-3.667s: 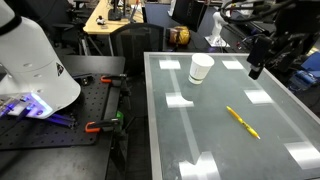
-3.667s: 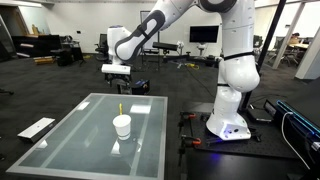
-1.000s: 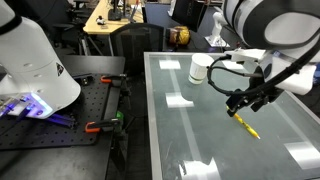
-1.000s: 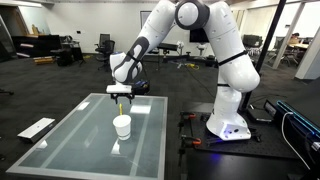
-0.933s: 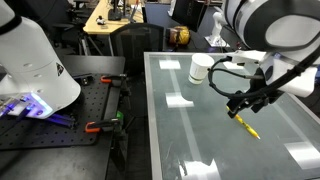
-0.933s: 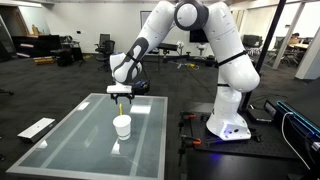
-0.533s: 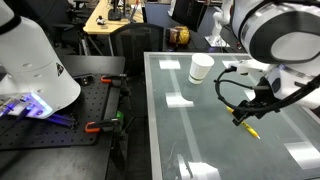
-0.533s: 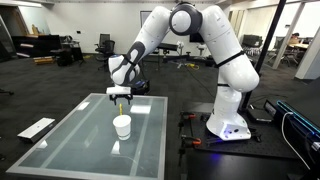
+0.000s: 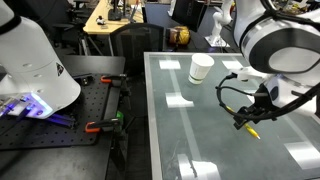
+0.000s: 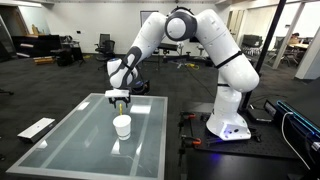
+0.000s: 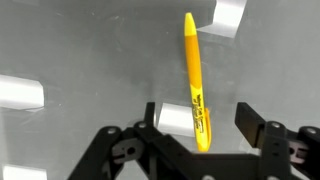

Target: Put the pen in the mug

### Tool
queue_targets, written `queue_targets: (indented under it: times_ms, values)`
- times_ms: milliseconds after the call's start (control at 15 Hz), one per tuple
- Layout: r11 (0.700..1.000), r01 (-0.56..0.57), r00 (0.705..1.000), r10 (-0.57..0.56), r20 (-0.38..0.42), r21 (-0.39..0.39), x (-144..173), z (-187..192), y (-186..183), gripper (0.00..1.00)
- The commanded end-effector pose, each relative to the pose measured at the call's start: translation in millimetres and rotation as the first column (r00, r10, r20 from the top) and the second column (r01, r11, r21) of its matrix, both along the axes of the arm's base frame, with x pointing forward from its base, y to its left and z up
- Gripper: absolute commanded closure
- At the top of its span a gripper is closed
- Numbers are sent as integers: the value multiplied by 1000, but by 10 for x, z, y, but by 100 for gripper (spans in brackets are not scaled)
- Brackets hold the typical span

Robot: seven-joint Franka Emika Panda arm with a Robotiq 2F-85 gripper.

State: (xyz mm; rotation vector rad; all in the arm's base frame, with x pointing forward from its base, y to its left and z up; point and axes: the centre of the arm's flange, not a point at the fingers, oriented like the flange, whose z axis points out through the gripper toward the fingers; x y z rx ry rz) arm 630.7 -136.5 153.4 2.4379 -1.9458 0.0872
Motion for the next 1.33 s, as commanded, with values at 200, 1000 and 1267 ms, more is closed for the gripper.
queue_targets:
  times_ms: [200,1000,1267]
  values:
    - [1000,-12,1000,11,29,12,87,2,-37,71]
    - [1000,-24,999,24,49,-9,23,567,294,96]
    - [998,-68,996,68,59,-7,30,913,537,96]
